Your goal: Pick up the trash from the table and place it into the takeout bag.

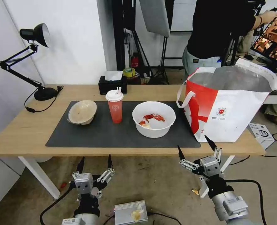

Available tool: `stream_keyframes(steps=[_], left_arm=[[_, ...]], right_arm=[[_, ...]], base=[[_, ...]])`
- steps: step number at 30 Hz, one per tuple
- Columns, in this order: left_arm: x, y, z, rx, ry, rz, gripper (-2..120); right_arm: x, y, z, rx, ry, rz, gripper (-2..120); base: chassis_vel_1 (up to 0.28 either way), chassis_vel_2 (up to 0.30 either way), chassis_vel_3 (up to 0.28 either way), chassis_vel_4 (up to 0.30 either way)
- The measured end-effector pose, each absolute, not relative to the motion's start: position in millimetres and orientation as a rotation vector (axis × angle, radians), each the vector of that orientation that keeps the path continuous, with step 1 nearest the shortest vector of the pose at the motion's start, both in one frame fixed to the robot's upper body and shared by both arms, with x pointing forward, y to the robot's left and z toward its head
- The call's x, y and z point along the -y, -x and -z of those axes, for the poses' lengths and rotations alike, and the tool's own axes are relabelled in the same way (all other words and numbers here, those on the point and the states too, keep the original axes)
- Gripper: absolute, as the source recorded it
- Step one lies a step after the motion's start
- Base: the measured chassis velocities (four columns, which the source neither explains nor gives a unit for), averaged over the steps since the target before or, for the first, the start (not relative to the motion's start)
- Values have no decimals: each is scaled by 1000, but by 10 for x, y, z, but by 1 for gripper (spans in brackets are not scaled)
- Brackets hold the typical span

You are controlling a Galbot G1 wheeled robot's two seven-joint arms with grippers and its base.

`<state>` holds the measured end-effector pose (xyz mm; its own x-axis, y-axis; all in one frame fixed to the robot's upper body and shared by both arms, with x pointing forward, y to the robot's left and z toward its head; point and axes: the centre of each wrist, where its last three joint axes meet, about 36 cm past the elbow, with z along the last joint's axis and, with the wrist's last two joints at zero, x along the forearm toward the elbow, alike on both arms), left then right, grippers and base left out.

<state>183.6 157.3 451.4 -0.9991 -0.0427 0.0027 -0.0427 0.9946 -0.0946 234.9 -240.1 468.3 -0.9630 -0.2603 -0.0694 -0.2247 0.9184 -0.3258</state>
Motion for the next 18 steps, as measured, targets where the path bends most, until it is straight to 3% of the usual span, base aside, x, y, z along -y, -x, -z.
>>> stream_keyframes(steps=[18], left_arm=[[-1611, -1858, -4537, 3164, -86, -184, 100]], right_arm=[[2798, -2852, -4990, -2786, 793, 456, 100]], base=[[0, 0, 0, 0]])
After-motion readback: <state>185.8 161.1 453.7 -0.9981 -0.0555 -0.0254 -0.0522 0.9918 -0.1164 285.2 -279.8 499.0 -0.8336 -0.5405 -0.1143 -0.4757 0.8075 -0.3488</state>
